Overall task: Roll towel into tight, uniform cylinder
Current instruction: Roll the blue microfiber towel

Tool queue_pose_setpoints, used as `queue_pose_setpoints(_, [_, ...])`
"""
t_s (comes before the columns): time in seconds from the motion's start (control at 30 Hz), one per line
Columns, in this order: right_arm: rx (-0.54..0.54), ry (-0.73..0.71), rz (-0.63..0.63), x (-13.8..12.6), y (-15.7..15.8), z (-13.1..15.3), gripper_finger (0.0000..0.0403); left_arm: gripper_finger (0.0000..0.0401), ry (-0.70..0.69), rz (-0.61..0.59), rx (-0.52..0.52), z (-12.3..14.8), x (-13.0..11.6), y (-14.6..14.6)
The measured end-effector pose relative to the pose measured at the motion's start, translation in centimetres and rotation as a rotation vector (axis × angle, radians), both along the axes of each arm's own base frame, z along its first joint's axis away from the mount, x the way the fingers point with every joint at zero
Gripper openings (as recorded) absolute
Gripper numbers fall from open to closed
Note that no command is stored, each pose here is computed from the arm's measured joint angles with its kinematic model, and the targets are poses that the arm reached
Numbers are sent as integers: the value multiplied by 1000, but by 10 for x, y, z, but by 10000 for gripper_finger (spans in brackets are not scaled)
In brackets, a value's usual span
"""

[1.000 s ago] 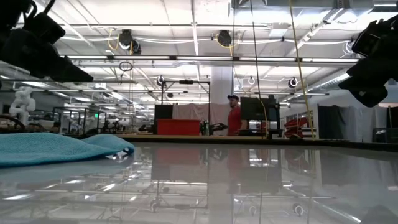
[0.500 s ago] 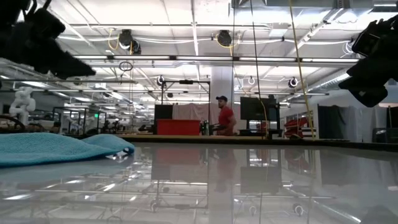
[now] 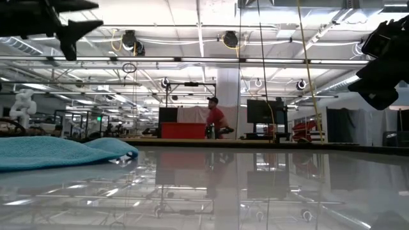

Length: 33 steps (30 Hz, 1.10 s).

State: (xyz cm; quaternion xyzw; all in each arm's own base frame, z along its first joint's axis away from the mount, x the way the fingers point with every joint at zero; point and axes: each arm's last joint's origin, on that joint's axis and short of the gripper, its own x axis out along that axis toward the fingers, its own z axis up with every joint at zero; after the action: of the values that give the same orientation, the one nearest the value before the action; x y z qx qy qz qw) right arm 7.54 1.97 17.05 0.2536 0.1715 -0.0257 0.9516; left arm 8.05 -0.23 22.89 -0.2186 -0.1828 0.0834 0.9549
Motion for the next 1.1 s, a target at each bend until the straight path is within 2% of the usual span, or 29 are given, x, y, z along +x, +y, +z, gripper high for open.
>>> queue_pose_setpoints(0.07, [0,0,0,0,0,0,148,173,-74,3,72,8,-3,0])
queue_pose_setpoints(0.13, [0,0,0,0,0,0,148,173,-149,-52,160,20,-6,-3])
queue_pose_setpoints(0.27, [0,0,0,0,0,0,148,173,-79,-167,254,33,0,-8])
queue_pose_setpoints(0.43, [0,0,0,0,0,0,148,173,191,-263,249,45,26,-18])
queue_pose_setpoints(0.7, [0,0,0,0,0,0,148,173,677,-339,310,54,88,-39])
queue_pose_setpoints(0.83, [0,0,0,0,0,0,148,173,831,-350,360,55,116,-49])
queue_pose_setpoints(1.1, [0,0,0,0,0,0,148,173,1154,-389,420,26,161,-62])
